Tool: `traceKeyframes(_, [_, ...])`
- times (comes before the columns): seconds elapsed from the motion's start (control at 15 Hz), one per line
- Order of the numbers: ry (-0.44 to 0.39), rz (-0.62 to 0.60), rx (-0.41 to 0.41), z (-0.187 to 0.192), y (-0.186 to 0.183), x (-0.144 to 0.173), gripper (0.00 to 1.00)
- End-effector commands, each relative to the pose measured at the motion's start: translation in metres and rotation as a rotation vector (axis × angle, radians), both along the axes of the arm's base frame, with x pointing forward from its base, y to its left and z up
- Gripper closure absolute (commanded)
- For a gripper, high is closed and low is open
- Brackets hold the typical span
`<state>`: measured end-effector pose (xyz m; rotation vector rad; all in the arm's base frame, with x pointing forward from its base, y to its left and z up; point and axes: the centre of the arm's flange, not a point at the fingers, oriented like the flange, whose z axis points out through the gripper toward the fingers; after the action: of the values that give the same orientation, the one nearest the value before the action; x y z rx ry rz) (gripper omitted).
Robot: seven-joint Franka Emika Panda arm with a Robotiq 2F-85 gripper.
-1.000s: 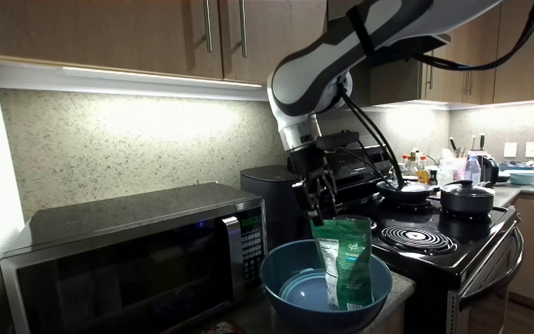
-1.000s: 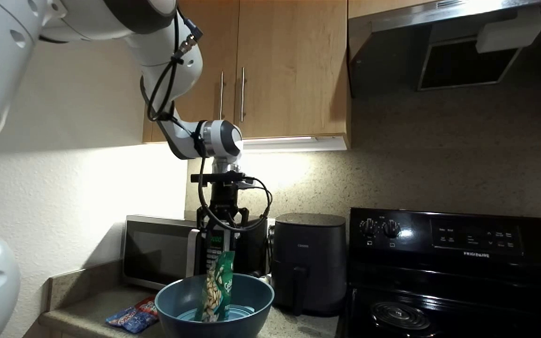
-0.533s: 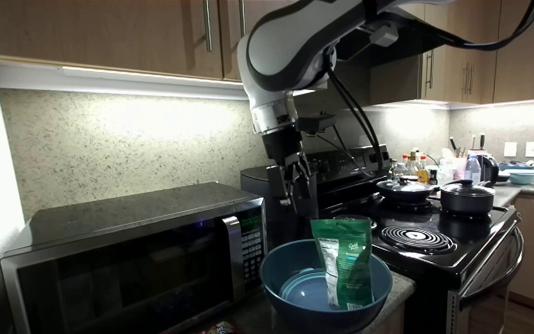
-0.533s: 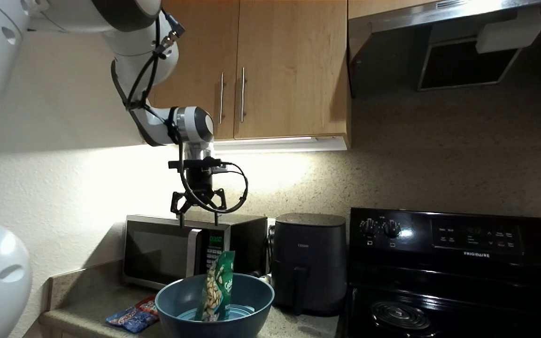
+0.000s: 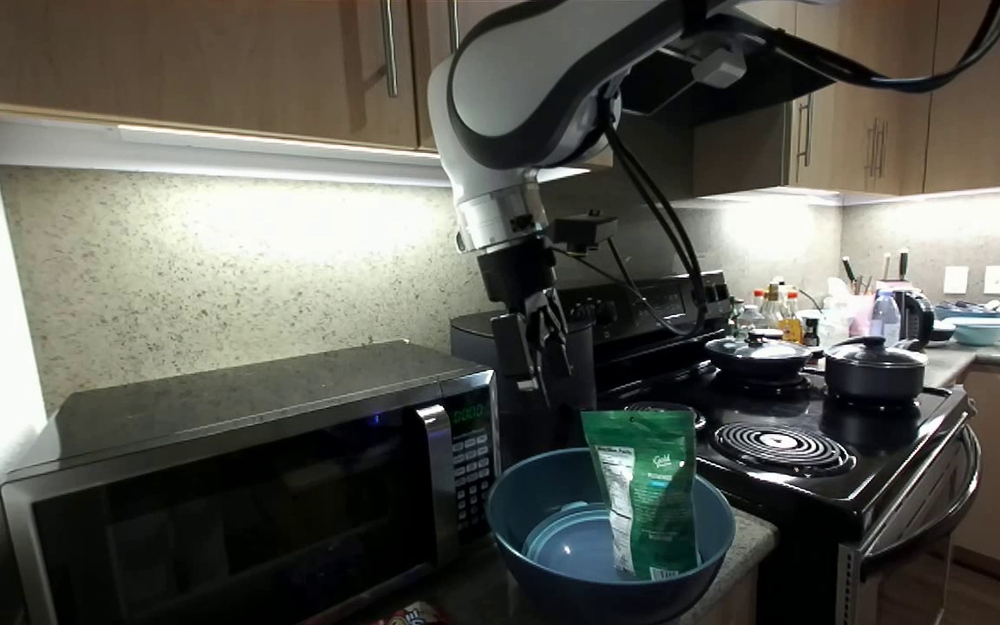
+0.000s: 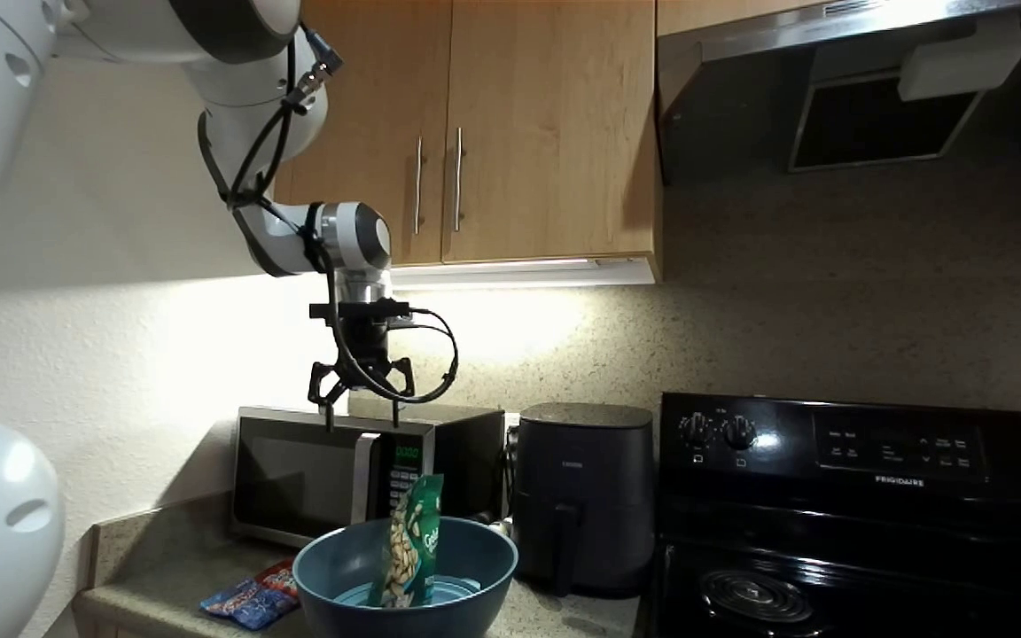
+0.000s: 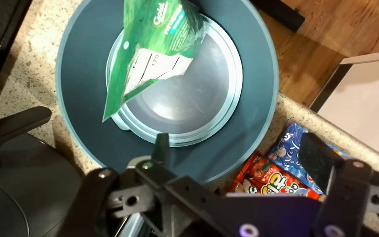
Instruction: Pick up the three sachets from the countertop and put them in the blue dish.
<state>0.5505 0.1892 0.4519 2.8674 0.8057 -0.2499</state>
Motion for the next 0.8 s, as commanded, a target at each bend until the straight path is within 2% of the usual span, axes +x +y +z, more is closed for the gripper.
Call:
traceKeyframes(0.0, [0.033,0.027,0.018,-0.016,0.013,-0.001,0.0])
traceKeyframes(0.53, [0.174,0.229,0.069,-0.099,0.123,0.007,0.0])
traceKeyframes(0.67, [0.185,0.253,0.067,-0.111,0.134,0.006,0.0])
traceKeyframes(0.73, [0.169,0.211,0.051,-0.109,0.127,-0.007,0.0])
